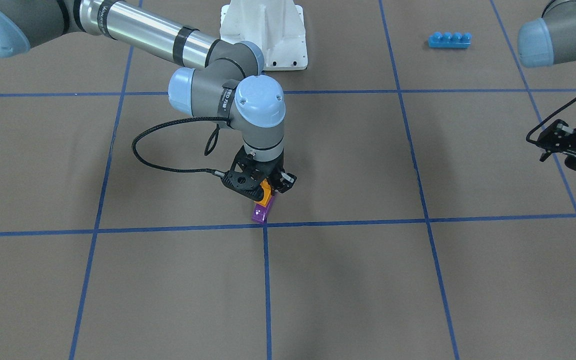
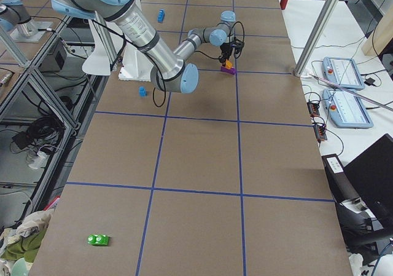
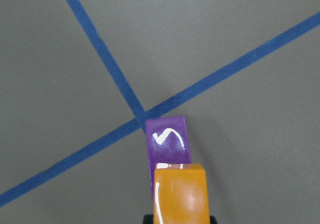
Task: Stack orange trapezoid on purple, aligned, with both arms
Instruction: 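Lower and align the orange block onto the purple block with the right gripper, then open the right gripper and withdraw it away from the stack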
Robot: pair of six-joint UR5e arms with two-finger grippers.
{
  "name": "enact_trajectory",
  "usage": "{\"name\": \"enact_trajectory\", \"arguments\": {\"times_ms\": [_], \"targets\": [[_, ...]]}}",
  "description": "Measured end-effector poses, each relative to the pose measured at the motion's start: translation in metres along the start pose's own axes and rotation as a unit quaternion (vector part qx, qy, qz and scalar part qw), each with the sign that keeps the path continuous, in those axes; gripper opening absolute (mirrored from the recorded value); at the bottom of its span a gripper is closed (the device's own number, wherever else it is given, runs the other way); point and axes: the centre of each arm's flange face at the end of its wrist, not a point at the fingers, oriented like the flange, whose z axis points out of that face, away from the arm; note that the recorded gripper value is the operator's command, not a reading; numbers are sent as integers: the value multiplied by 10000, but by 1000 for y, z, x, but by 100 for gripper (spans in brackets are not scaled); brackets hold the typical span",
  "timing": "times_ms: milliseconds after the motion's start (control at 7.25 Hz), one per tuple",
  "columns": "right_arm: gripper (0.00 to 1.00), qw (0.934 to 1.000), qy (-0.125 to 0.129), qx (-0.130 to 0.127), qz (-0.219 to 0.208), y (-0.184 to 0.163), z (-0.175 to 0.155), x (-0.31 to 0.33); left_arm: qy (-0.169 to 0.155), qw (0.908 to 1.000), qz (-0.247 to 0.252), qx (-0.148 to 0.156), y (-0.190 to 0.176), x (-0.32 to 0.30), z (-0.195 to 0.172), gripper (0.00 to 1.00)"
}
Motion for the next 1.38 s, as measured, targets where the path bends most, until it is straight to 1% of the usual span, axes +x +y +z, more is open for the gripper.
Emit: {"name": "enact_trajectory", "arguments": {"times_ms": [138,276,414,1103,1241,1379], "targets": [[0,10000,-22,-2,-15,0,1,0,-1,10000,2,4,0,0,0,100],[33,10000,-44,-5,-25,0,3,0,-2,10000,5,8,0,1,-1,100],[99,10000,-71,-6,-32,0,3,0,-3,10000,8,14,0,1,-2,100],[100,9997,-220,-41,-19,-6,-15,-7,-18,10000,40,57,0,4,-6,100],[100,9994,-335,-70,-54,-10,-30,-8,-18,10000,54,66,0,4,-7,100],[100,9987,-476,-87,-143,-19,-53,-3,25,10000,33,89,2,0,-9,100]]}}
